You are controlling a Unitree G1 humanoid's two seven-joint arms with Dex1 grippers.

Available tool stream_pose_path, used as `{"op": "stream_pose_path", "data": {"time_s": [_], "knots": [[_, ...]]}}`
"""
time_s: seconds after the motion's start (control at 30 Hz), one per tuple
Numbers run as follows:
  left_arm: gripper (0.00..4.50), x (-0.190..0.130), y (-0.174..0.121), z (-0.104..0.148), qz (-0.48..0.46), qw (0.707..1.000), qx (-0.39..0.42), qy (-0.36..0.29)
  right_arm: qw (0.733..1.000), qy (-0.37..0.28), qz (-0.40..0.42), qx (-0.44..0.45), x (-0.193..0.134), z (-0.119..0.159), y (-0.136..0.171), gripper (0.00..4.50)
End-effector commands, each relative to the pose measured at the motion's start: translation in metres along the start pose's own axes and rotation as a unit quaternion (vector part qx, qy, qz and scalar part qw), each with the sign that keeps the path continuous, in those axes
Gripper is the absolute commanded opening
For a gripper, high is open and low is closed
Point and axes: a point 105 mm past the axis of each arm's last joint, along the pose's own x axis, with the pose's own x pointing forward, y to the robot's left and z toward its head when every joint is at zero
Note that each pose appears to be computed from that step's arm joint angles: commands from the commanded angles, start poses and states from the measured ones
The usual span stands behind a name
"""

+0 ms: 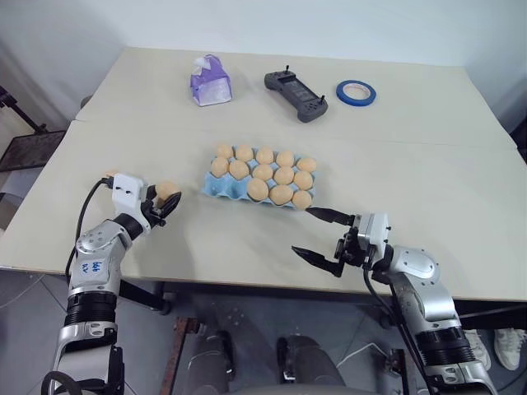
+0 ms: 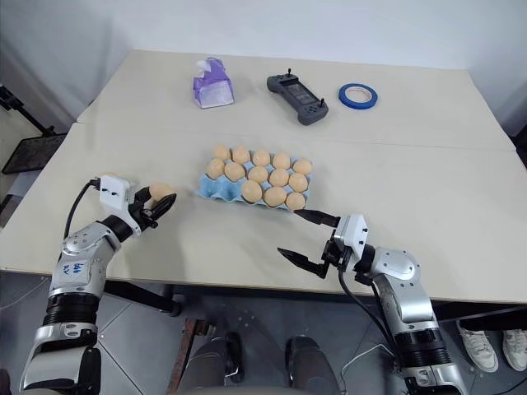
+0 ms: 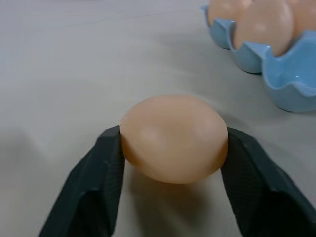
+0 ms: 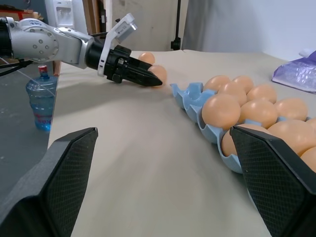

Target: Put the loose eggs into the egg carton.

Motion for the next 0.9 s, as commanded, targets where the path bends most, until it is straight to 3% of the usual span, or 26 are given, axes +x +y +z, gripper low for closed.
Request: {"op": "stream_pose_path", "data": {"time_s": [0.03,0.13,0.23,0.53,0.77,0.9], "knots": [[2.46,0.003,-0.007,0.042,-0.030,0.998,0.018,-0.058,1.000,-0.012,0.000,-0.017,0.002,0.009,-0.001,4.50],[2.46,0.010,-0.029,0.066,-0.085,0.992,0.038,-0.083,1.000,-0.012,-0.002,-0.018,0.002,0.009,-0.003,4.50],[2.46,0.021,-0.071,0.084,-0.187,0.976,0.057,-0.094,1.000,-0.010,-0.008,-0.019,0.001,0.009,-0.003,4.50],[2.46,0.052,-0.100,0.074,-0.239,0.967,0.073,-0.057,0.999,-0.021,-0.038,-0.026,-0.001,0.015,-0.004,4.50],[4.48,0.056,-0.099,0.073,-0.240,0.966,0.072,-0.065,0.998,-0.028,-0.046,-0.027,0.001,0.017,-0.002,4.50],[4.48,0.048,-0.096,0.074,-0.244,0.964,0.076,-0.074,0.998,-0.031,-0.046,-0.027,0.002,0.018,-0.002,4.50]]}}
